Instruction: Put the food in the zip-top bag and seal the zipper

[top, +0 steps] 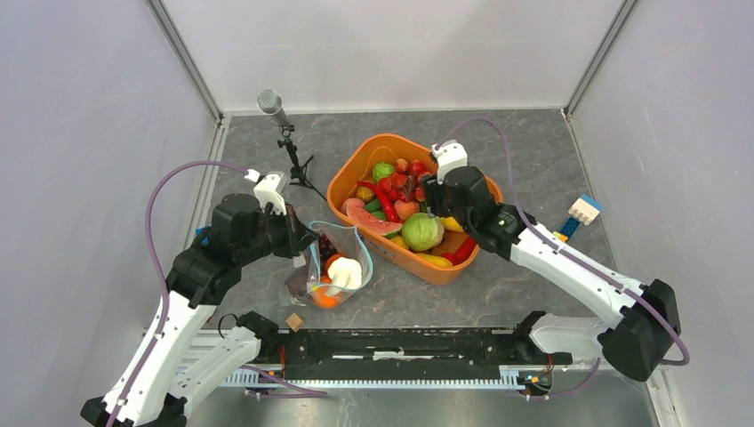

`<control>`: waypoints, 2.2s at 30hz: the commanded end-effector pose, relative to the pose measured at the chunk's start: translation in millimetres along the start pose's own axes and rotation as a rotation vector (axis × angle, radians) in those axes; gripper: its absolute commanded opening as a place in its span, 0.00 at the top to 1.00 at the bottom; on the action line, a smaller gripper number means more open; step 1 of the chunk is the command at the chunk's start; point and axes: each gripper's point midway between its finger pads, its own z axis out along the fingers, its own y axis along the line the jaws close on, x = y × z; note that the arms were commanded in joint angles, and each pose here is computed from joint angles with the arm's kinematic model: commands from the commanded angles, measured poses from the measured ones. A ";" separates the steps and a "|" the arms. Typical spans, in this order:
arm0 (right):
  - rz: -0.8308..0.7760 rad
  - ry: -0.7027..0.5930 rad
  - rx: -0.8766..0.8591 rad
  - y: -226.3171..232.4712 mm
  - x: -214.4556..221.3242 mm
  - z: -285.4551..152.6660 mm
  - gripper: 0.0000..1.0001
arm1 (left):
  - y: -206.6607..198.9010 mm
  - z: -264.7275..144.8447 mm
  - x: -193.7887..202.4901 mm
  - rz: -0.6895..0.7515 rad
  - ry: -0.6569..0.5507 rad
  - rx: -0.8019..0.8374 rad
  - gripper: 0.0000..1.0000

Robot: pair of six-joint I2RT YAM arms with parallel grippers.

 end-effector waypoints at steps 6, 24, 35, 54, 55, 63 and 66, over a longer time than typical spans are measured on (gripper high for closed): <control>-0.040 0.286 -0.002 -46.8 68.4 11.3 0.29 | -11.4 -8.3 -20.5 -0.010 -0.072 0.033 0.97; -0.269 0.465 -0.032 -55.9 104.6 60.5 0.28 | -5.1 -9.4 -16.7 -0.007 -0.079 0.009 0.96; -0.259 0.443 -0.071 -55.7 109.9 67.1 0.73 | -2.4 -6.9 -16.0 -0.004 -0.069 -0.005 0.97; -0.010 0.218 0.085 -69.2 68.1 60.9 0.29 | -4.8 -2.2 -14.6 -0.003 -0.062 0.014 0.97; 0.035 0.182 0.072 -63.9 67.0 66.2 0.29 | -5.3 -2.2 -14.4 -0.005 -0.061 0.017 0.97; 0.315 0.006 0.140 -67.6 71.8 90.7 0.08 | -4.2 -7.3 -14.4 -0.004 -0.073 0.010 0.96; 0.382 -0.023 0.150 -68.5 81.9 97.1 0.05 | -3.0 -6.4 -13.9 -0.006 -0.072 0.005 0.97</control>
